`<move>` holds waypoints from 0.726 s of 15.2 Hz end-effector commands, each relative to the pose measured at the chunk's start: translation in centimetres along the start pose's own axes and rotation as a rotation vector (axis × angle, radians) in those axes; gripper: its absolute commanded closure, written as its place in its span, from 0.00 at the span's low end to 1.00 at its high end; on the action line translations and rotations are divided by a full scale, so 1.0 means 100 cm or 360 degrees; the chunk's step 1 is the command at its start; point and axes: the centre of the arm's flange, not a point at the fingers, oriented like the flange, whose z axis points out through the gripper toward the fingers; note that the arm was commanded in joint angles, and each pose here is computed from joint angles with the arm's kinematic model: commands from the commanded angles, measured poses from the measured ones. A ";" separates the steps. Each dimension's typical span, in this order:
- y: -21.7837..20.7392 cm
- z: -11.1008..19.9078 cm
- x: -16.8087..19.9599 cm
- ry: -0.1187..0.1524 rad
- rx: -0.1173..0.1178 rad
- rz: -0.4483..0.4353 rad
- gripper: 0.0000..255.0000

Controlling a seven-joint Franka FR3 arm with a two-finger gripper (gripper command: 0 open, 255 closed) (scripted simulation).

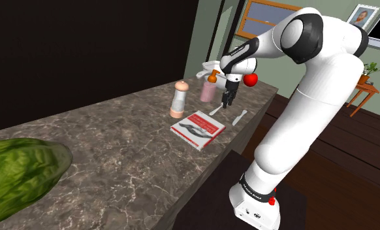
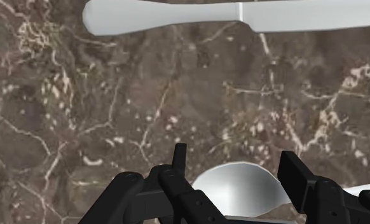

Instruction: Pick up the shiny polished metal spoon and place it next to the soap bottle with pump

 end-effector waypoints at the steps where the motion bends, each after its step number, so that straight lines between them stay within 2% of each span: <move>1: 0.000 0.000 0.000 0.0000 0.0000 0.0000 1.00; 4: 0.000 0.000 0.000 0.0000 0.0000 0.0000 1.00; 5: 0.000 0.000 0.000 0.0000 0.0000 0.0000 0.00; 10: 0.000 0.000 0.000 0.0000 0.0000 0.0000 0.00; 11: 0.000 -0.013 0.000 0.0000 0.0000 0.0000 0.00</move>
